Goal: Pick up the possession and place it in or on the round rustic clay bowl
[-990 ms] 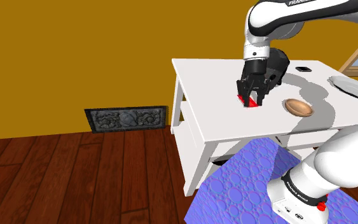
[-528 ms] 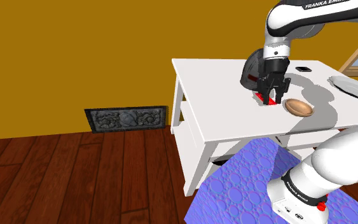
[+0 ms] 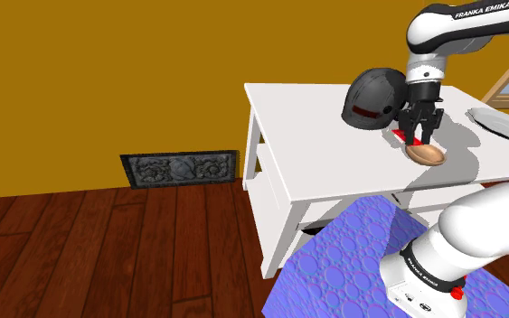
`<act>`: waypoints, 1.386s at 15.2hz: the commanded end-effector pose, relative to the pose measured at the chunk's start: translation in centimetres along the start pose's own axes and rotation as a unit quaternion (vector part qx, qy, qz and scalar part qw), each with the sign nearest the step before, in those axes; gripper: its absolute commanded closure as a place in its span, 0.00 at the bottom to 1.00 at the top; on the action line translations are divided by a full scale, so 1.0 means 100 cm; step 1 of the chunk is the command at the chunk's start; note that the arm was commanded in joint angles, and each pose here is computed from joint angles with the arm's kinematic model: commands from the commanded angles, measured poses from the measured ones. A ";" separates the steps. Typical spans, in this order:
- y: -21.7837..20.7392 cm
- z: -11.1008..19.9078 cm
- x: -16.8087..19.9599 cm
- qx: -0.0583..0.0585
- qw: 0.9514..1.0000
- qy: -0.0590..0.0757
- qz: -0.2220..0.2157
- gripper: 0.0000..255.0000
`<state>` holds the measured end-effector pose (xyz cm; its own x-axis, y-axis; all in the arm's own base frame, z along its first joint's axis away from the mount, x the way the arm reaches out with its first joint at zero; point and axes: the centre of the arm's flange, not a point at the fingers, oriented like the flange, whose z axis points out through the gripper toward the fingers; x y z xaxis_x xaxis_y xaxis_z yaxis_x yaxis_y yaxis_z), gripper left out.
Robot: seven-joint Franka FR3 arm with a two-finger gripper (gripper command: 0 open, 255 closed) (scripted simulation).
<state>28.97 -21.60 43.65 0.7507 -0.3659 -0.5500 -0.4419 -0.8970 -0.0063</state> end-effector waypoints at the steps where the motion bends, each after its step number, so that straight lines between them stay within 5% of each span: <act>1: 0.028 -0.003 0.001 -0.001 1.000 0.000 0.000 1.00; 10: 0.142 -0.007 0.000 -0.001 1.000 0.000 0.000 1.00; 21: 0.142 0.041 0.032 -0.001 1.000 0.000 0.000 1.00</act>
<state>23.09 -34.45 38.90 0.7507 -0.3649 -0.5507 -0.4406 -0.8977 -0.0057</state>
